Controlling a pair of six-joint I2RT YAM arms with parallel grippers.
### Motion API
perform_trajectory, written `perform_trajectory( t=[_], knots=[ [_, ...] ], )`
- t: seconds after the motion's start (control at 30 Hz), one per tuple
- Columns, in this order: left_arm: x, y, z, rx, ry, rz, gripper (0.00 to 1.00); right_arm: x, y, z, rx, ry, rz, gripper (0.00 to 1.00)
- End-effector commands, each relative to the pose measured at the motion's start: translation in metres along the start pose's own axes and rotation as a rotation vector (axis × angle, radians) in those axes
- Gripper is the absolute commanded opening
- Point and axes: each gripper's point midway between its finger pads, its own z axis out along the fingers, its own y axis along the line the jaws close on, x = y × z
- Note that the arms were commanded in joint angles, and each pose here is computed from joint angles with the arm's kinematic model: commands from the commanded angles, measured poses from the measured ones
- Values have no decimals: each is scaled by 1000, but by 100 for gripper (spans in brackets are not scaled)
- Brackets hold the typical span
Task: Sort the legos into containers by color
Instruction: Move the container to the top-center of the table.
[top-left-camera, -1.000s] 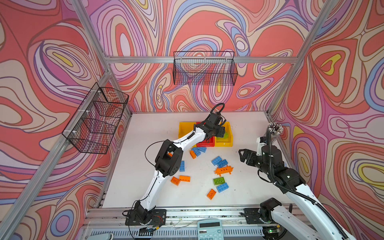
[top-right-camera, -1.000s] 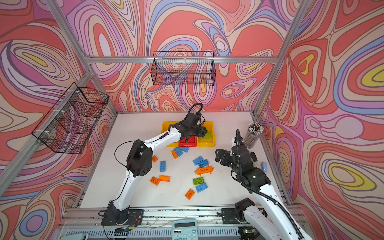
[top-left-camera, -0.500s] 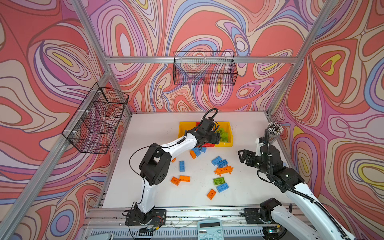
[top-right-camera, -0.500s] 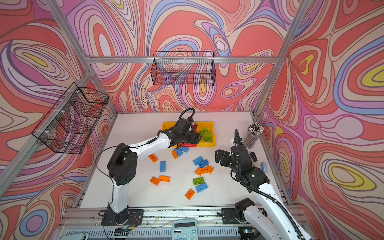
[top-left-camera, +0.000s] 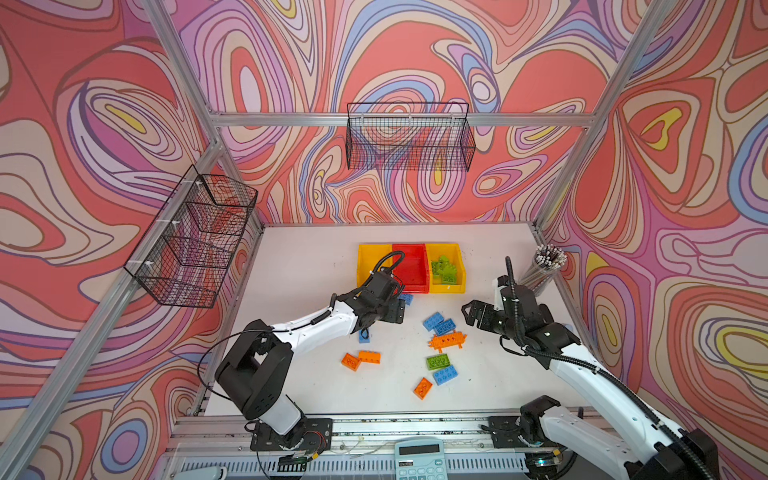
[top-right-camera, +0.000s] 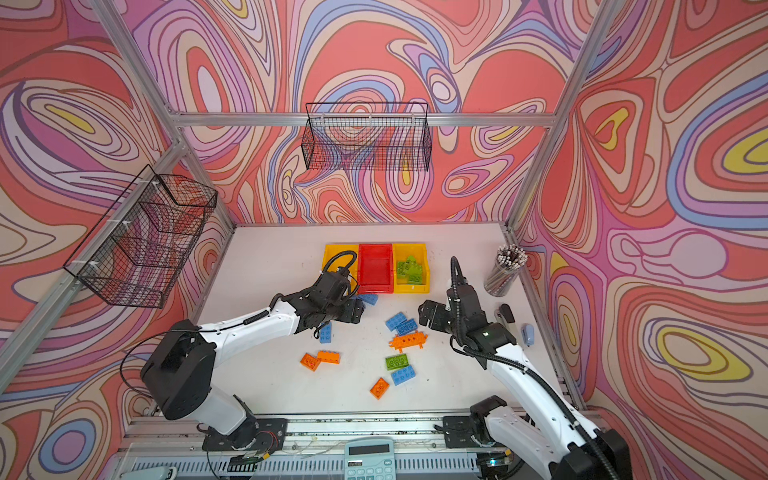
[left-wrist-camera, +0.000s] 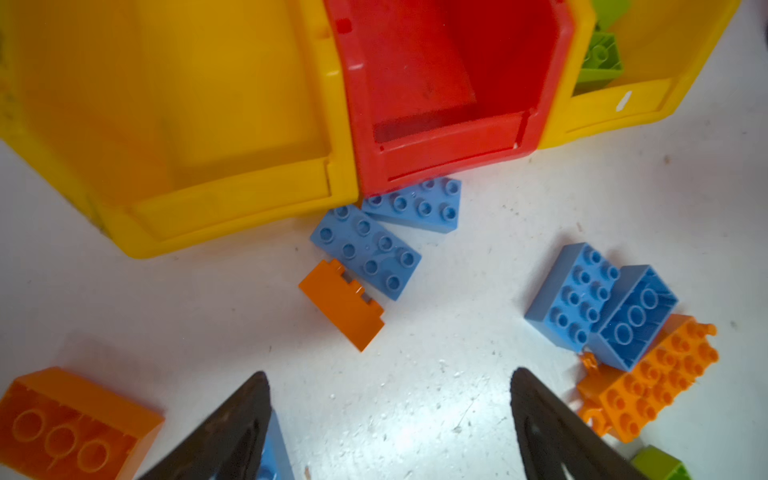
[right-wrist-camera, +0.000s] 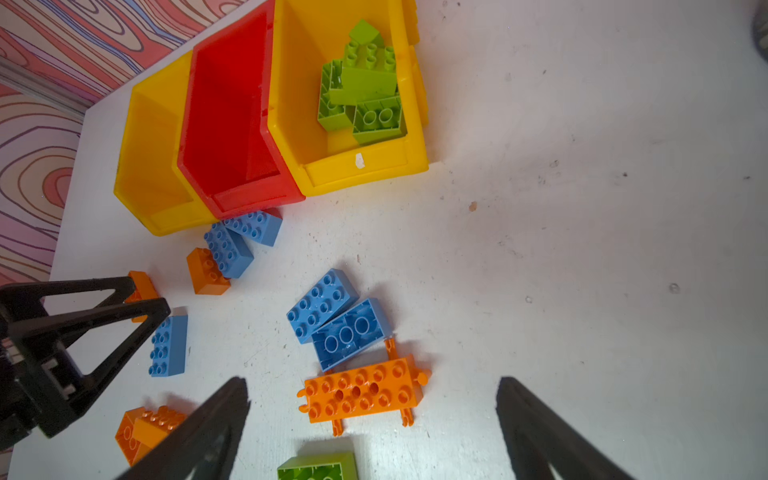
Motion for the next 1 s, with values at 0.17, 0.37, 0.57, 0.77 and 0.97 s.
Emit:
perform_trajectory(
  t=[0.17,0.37,0.57,0.77,0.97],
  knots=[
    [-12,35,12,-13,-28,-110,90,-4,31,35,-48,28,-33,98],
    [-10,52,29,-18,4,-153,89,-6,40,64,-51,57,-51,98],
    [-11,65,42,-20,23,-190,88,-14,47,91,-33,91,-105,98],
    [-19,75,51,-18,27,-216,88,-30,51,121,-19,99,-142,98],
    [-29,81,62,-21,32,-219,88,-44,53,151,-44,117,-135,98]
  ],
)
